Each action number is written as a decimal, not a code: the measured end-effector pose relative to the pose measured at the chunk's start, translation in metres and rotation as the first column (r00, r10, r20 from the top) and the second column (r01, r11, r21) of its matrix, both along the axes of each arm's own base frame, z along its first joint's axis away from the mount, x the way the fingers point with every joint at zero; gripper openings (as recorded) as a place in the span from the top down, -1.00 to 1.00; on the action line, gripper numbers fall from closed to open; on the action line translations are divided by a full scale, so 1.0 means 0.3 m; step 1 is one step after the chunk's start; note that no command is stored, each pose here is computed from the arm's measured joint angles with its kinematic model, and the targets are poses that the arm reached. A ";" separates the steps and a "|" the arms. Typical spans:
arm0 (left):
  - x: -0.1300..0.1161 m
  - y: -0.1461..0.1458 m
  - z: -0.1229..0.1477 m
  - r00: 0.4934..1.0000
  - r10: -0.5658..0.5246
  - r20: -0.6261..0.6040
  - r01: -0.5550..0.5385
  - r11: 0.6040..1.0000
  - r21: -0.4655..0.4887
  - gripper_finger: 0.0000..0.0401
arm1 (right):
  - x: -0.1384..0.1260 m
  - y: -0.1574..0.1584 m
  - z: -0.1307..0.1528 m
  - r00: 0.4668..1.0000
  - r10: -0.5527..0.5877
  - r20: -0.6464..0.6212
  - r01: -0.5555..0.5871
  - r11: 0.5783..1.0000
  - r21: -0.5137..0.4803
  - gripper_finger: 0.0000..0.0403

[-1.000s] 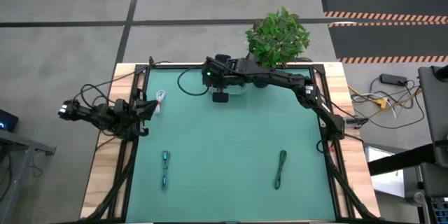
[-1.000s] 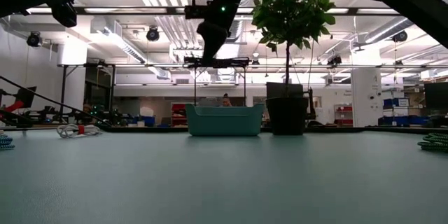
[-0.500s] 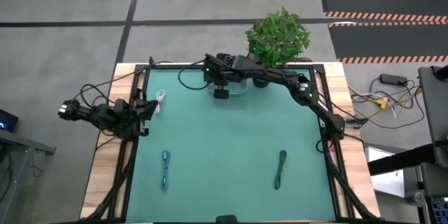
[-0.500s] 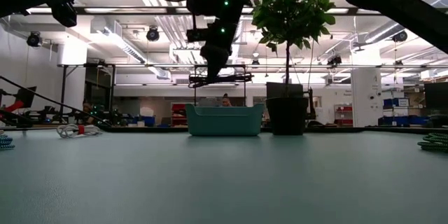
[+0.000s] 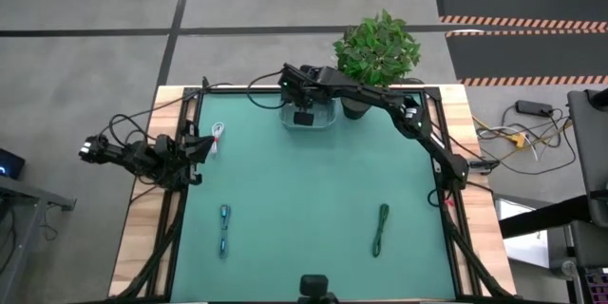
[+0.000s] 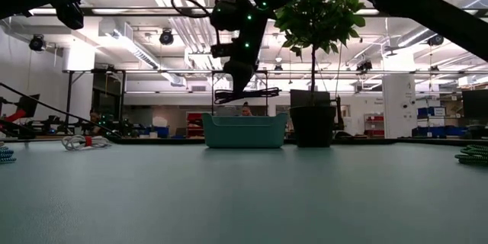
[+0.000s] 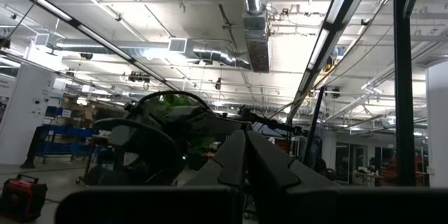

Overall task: Pick and place USB-C Cables
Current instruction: Put the purple charger cable into the green bin

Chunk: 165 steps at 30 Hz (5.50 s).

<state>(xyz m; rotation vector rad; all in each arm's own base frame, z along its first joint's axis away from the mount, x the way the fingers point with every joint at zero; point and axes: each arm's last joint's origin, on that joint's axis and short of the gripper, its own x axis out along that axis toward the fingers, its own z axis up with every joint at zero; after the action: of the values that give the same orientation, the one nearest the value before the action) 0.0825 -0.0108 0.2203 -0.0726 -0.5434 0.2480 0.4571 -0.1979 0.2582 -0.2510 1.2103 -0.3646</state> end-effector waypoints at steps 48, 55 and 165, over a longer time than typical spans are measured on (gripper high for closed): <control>0.000 0.000 0.000 1.000 0.001 0.001 -0.001 1.000 0.001 1.00 | -0.004 -0.058 -0.123 0.999 0.036 0.023 -0.037 0.998 0.050 0.91; 0.000 0.000 0.000 1.000 0.013 -0.005 -0.013 1.000 0.021 1.00 | 0.000 -0.067 -0.121 0.998 0.032 0.047 -0.034 0.999 0.038 0.91; -0.002 0.000 0.003 1.000 0.023 -0.003 -0.023 0.999 0.035 1.00 | 0.017 -0.095 -0.256 0.999 0.047 0.014 -0.048 0.998 0.039 0.89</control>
<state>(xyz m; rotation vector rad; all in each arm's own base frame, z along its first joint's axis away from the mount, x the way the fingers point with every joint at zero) 0.0820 -0.0106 0.2211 -0.0324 -0.5455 0.2607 0.4621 -0.2264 0.1815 -0.2424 1.1952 -0.3006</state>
